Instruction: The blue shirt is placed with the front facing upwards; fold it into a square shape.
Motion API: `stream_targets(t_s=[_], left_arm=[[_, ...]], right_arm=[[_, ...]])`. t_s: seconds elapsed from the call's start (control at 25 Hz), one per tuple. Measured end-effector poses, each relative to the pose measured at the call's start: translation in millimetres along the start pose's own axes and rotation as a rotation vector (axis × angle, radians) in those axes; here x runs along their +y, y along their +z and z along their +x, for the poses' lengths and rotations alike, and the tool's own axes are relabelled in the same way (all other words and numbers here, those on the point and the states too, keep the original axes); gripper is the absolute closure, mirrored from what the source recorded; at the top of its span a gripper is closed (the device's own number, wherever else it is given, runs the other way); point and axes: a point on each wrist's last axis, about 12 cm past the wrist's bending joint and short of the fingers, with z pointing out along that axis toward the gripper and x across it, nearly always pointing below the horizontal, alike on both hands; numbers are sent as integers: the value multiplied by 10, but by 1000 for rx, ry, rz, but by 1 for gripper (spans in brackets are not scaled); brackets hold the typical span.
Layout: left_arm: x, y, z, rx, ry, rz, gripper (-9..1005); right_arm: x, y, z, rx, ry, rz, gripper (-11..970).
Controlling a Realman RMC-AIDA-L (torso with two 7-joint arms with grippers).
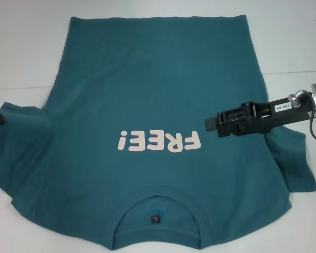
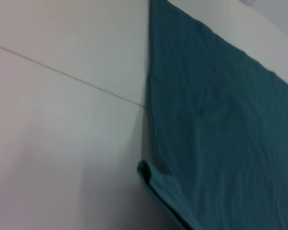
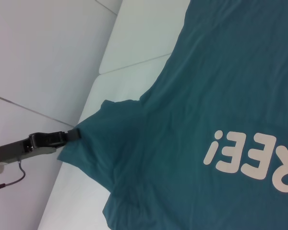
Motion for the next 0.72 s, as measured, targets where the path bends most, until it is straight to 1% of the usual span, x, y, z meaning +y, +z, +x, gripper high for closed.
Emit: stream_targets(t_s=[0.12,0.28,0.44,0.72], left_arm=[[-137,21,-43,35,31,-21,996],[-278,56,-61,64,66,-35,995],[-396,84,-65,88,74,-11,987],[-620,270,42,123,72,48,968]], right_arm=[[2,1,-2,0,-1,0,327],[7,4,-9,0,-2,0,327],[10,5,-12,0,-2,0,327],[15,15,-20,-2,0,0,327]])
